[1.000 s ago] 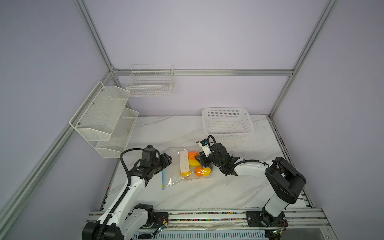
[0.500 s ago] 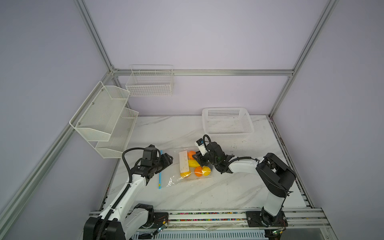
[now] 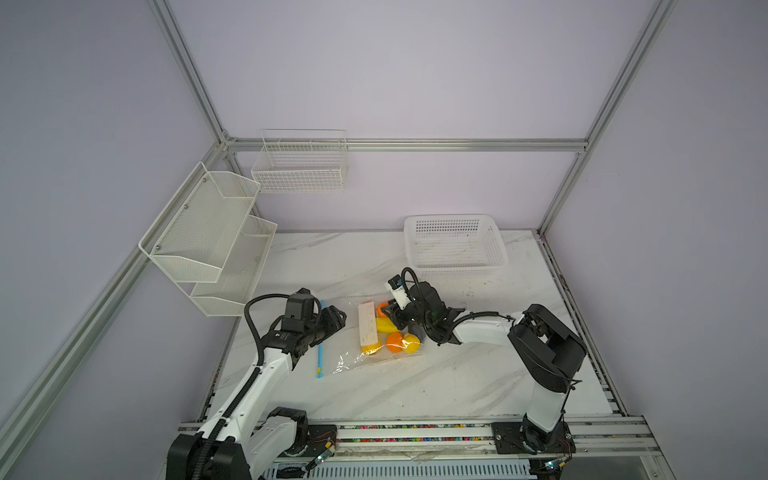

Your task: Place the food in the zip-top bag and seal the zipper

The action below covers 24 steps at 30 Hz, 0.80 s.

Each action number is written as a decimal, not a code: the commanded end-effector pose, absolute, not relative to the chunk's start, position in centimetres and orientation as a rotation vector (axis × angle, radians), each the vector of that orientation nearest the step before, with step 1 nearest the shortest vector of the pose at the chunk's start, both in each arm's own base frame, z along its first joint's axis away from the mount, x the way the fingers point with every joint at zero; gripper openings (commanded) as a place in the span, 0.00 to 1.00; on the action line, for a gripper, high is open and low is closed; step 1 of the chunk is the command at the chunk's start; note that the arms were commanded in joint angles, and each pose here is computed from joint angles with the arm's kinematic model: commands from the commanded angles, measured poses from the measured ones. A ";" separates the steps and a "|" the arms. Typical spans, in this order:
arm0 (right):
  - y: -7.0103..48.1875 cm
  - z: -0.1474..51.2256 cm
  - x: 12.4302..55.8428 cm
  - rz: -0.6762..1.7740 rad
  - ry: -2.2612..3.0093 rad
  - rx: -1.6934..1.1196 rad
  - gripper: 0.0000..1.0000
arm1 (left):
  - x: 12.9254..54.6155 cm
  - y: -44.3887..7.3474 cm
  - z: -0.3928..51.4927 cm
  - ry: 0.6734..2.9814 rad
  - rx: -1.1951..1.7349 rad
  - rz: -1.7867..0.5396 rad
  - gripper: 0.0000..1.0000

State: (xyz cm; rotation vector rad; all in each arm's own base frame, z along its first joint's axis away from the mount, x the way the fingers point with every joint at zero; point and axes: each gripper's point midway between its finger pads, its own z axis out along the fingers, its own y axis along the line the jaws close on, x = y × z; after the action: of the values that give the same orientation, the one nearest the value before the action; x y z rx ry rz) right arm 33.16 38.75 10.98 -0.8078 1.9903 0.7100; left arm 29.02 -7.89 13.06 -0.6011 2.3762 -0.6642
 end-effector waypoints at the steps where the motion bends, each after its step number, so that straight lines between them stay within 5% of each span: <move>1: 38.4 14.8 33.3 0.680 1.923 -0.787 0.38 | 31.4 -8.6 18.0 2.261 -0.504 -0.712 0.63; 9: 33.7 17.9 32.3 0.649 1.968 -0.540 0.51 | 31.0 -6.1 17.2 2.259 -0.554 -0.539 0.65; 14: 30.5 17.5 31.3 0.649 2.115 -0.297 0.68 | 30.4 -4.2 16.4 2.256 -0.621 -0.422 0.83; 19: 28.7 17.6 30.2 0.698 2.135 -0.176 0.86 | 30.8 -5.5 15.5 2.272 -0.611 -0.512 0.86; 24: 27.8 17.5 31.2 0.657 2.126 -0.162 0.87 | 32.0 -7.0 15.4 2.305 -0.564 -0.595 0.85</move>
State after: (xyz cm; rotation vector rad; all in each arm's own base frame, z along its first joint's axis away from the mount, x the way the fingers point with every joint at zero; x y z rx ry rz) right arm 30.67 28.87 17.54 -0.2290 2.1197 0.6832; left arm 29.94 -6.06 12.43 -0.6243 2.3710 -0.5148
